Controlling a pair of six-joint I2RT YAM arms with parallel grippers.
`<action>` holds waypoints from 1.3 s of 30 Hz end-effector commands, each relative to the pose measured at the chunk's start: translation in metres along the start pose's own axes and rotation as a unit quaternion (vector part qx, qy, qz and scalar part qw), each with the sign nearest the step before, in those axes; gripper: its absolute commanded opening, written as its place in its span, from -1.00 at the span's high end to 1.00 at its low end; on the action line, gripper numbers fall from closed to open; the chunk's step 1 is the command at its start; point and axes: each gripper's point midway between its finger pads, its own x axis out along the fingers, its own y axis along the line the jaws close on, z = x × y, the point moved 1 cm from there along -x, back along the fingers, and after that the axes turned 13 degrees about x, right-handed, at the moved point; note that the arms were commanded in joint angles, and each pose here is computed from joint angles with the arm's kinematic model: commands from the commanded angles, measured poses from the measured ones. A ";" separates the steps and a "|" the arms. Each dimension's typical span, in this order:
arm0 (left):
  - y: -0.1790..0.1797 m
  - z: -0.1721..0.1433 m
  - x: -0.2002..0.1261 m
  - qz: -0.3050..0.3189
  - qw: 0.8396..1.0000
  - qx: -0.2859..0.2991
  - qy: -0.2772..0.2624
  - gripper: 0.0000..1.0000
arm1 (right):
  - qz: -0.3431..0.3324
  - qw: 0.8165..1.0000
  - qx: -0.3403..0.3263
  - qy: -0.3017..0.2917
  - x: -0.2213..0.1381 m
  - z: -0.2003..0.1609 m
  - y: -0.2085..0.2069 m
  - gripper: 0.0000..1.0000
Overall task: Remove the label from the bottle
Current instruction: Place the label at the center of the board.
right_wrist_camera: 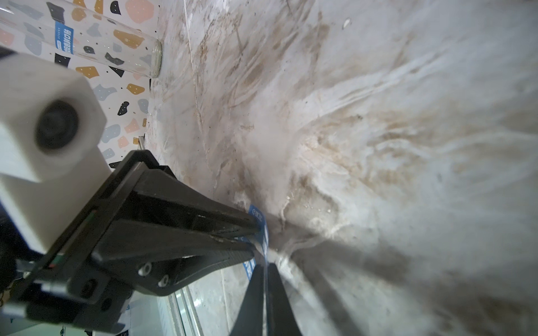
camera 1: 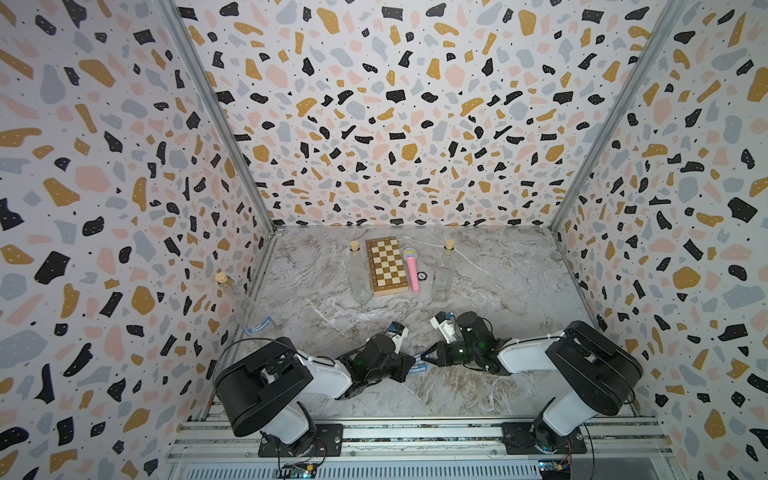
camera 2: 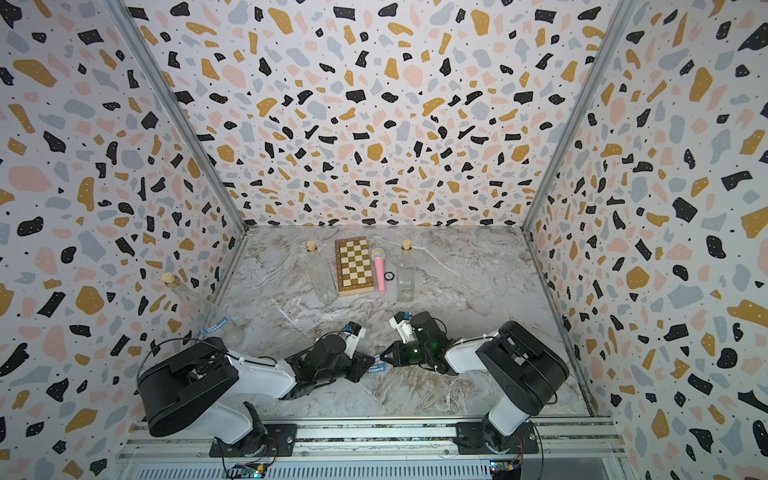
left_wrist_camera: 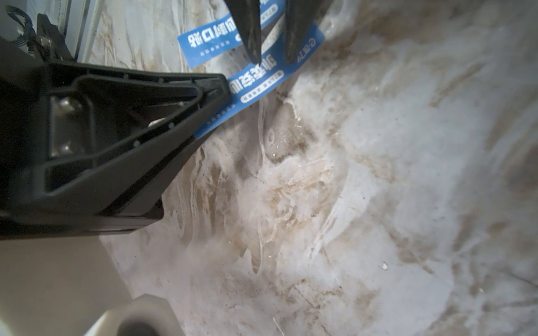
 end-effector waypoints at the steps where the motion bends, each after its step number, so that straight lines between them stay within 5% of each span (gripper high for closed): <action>1: -0.003 0.010 0.004 -0.001 1.000 0.001 -0.014 0.66 | 0.011 1.000 -0.012 -0.003 0.001 0.005 0.010 0.84; 39: 0.006 -0.012 0.004 0.007 1.000 -0.016 0.010 0.72 | 0.008 1.000 -0.014 -0.011 -0.002 0.007 0.012 0.52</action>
